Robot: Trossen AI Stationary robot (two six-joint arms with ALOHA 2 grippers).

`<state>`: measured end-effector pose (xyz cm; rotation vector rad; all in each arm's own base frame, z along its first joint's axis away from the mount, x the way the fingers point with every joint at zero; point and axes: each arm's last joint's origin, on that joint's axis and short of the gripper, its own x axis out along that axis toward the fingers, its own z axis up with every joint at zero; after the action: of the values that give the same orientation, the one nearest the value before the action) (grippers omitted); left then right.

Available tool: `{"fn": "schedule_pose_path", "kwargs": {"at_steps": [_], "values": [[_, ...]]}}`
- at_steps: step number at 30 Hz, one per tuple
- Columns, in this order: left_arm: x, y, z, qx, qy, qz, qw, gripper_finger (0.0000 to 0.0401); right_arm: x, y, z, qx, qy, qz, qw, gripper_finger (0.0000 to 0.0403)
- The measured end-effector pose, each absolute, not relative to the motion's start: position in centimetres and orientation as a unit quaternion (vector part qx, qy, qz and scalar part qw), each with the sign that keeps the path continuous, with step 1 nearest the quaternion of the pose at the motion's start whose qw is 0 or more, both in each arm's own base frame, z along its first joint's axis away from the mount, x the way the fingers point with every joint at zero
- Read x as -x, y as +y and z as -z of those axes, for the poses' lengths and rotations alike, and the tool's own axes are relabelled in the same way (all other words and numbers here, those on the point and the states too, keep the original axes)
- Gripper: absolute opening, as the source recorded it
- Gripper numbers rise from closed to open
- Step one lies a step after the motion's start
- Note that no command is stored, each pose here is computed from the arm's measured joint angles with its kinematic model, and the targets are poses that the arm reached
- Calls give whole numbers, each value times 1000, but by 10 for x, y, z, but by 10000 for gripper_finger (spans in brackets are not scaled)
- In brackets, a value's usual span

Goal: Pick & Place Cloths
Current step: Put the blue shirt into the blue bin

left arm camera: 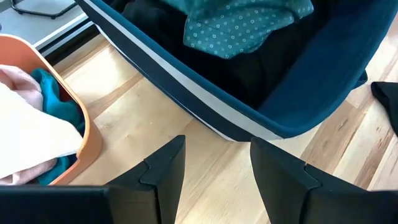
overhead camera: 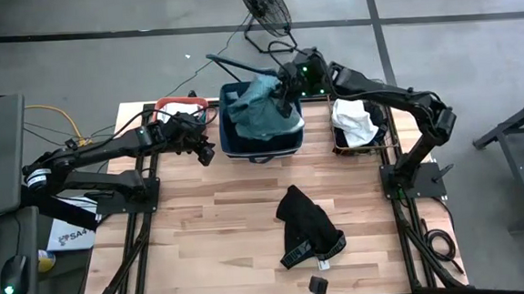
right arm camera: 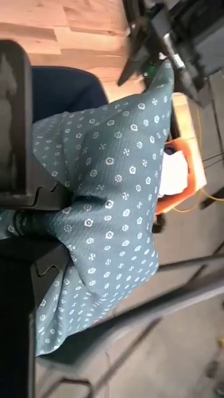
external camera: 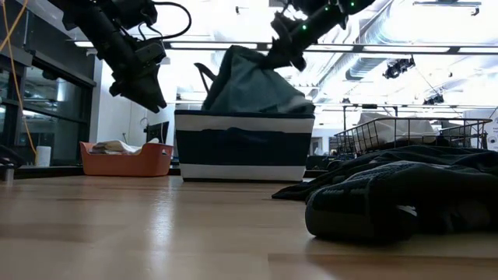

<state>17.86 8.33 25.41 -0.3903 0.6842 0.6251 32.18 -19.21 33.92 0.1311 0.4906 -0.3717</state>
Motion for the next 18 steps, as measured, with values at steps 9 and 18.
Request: {"fn": "schedule_pose_path", "kwargs": {"at_steps": [9, 18], "values": [[-179, 84, -255, 186, 321, -301, 879, 179, -333, -191, -295, -114, 250, 164, 947, 29], [-179, 84, -255, 186, 321, -300, 879, 179, -370, -195, -236, -159, 270, 138, 940, 29]]}}
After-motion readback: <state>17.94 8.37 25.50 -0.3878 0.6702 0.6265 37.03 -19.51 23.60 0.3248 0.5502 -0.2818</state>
